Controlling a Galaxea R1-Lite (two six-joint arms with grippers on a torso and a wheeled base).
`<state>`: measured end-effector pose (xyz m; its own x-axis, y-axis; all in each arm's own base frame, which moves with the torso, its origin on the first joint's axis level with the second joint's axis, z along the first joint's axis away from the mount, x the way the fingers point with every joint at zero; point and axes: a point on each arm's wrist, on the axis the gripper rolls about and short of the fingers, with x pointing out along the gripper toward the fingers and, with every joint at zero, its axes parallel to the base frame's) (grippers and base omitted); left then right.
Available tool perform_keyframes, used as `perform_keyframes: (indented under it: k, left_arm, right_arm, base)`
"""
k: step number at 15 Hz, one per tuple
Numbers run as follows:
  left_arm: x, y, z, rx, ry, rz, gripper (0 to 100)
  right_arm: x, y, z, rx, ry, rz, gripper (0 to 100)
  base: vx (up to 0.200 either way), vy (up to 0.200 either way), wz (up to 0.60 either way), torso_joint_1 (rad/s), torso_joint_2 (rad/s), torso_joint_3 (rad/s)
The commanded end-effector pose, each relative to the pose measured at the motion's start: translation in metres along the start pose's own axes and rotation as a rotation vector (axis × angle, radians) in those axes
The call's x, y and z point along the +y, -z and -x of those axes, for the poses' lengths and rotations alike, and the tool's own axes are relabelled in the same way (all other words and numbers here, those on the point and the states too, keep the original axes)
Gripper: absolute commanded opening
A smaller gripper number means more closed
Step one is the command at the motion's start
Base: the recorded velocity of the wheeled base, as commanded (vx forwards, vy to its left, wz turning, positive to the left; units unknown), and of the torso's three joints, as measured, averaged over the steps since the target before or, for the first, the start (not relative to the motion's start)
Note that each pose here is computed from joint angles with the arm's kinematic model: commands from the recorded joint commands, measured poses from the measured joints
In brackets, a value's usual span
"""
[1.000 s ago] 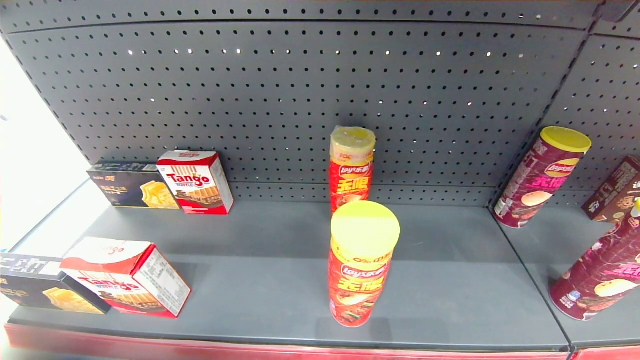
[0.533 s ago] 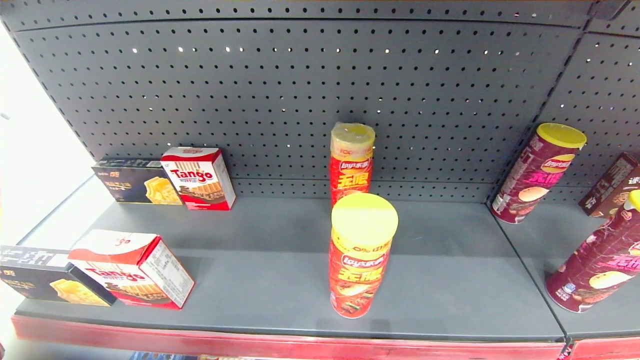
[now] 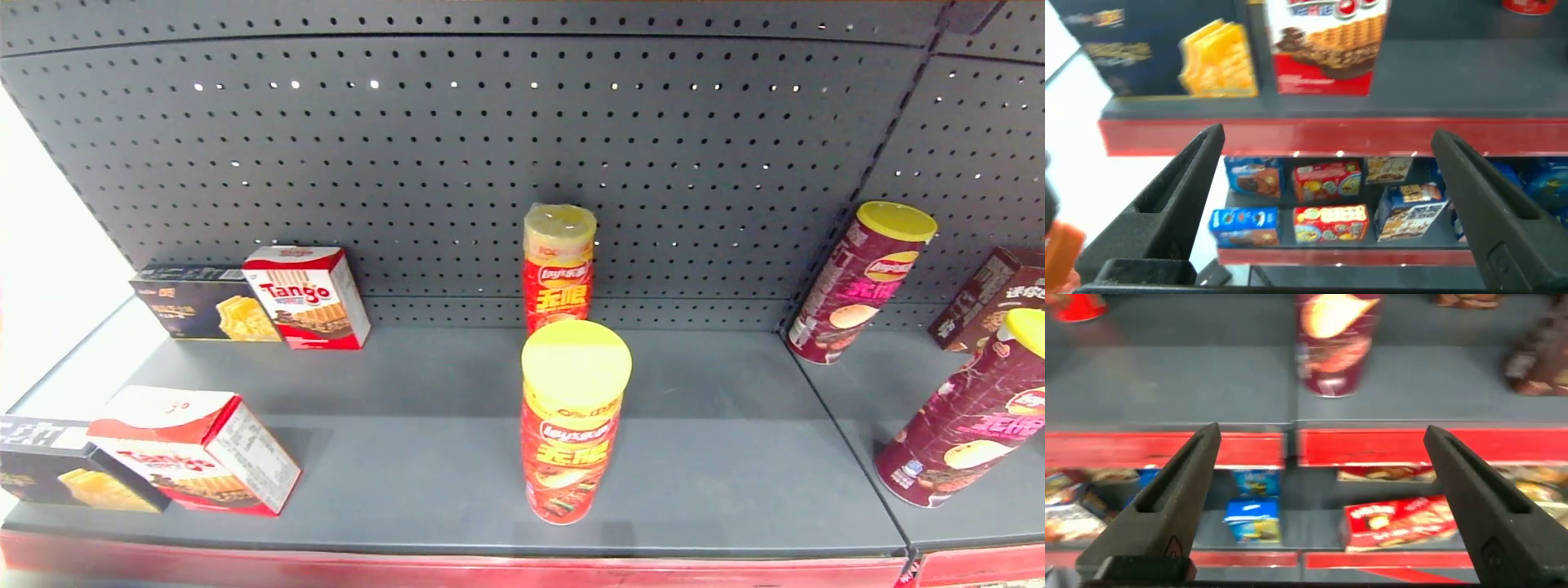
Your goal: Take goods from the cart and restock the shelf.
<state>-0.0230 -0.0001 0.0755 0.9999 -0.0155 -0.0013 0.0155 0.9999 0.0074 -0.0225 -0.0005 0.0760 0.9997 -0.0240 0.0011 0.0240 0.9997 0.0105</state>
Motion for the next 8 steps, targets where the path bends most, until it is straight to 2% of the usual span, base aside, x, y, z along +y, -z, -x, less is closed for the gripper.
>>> perform_keyframes:
  k: [1, 8]
  left_arm:
    - [0.0, 0.0001, -0.0001, 0.002, 0.0, 0.0, 100]
    - [0.0, 0.0001, -0.0001, 0.002, 0.0, 0.0, 100]
  right_arm:
    - [0.0, 0.0001, -0.0002, 0.004, -0.001, 0.0, 100]
    - [0.0, 0.0, -0.0002, 0.003, -0.001, 0.0, 100]
  base:
    - [0.0, 0.0, 0.0, 0.0, 0.0, 0.0]
    - [0.0, 0.0, 0.0, 0.0, 0.0, 0.0]
